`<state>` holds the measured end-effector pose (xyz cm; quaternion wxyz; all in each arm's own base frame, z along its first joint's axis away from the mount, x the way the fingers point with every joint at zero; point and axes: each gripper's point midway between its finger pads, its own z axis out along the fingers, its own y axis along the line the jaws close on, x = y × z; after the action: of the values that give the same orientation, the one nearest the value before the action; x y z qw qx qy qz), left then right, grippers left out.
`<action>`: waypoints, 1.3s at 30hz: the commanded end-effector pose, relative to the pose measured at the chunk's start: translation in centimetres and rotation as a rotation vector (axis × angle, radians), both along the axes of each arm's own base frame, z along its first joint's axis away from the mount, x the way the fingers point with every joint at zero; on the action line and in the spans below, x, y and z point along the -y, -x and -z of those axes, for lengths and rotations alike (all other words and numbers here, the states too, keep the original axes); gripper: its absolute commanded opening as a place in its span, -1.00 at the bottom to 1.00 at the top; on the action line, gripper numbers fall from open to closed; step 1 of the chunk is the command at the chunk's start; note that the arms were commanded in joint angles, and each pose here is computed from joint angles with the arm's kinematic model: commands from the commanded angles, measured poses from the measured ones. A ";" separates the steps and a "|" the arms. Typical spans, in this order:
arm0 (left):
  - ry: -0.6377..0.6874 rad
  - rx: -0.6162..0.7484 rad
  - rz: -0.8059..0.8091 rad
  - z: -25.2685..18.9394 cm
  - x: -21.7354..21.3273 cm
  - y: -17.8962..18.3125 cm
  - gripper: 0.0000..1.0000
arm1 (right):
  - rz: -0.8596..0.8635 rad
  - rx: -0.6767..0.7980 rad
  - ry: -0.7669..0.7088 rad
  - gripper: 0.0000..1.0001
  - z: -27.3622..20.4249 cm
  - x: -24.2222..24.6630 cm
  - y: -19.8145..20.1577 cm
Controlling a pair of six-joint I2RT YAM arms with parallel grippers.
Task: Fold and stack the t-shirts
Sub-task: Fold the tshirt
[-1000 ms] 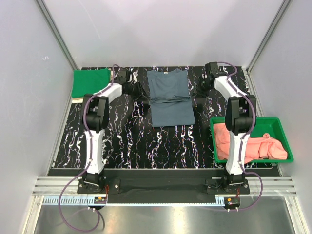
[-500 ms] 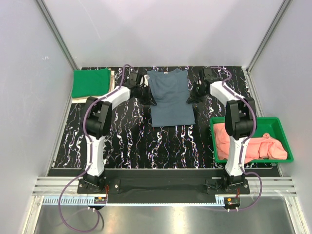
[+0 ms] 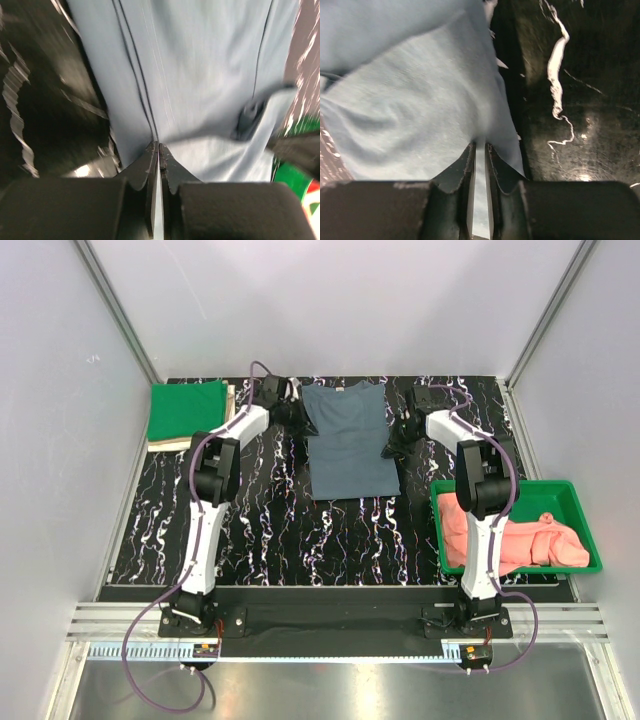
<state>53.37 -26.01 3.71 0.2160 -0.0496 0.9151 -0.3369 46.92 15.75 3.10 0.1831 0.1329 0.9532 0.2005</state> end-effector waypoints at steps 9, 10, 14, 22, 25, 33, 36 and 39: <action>0.070 0.121 0.028 -8.5 -2.3 1.4 -0.58 | -0.012 0.029 0.086 -0.23 -4.9 2.5 3.5; 0.045 0.135 0.032 -8.8 -2.5 2.1 -0.54 | -0.023 0.019 0.088 -0.21 -5.0 2.5 4.0; -0.013 0.084 0.089 -7.5 -2.5 8.2 -0.33 | -0.066 -0.047 0.085 -0.21 -3.8 2.5 6.2; -0.044 -0.007 0.184 -3.6 -0.8 16.4 -0.10 | -0.129 -0.097 0.080 0.12 -2.7 3.1 8.7; -0.059 -0.019 0.187 -2.3 -0.4 17.3 -0.07 | -0.154 -0.123 0.046 0.08 -2.0 2.8 9.5; -0.113 -0.081 0.204 1.4 -0.2 19.1 -0.09 | -0.182 -0.190 0.049 -0.17 1.4 3.0 10.8; -0.090 -0.102 0.226 2.0 0.3 19.5 -0.35 | -0.181 -0.208 0.055 -0.33 2.1 3.1 11.1; -0.096 -0.106 0.221 2.0 0.0 19.9 -0.77 | -0.174 -0.206 0.051 -0.55 1.9 3.1 11.5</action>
<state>33.57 -25.96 2.18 0.1249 0.0366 0.9410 -0.3123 35.62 12.68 1.30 0.0651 0.0705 0.9799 0.1750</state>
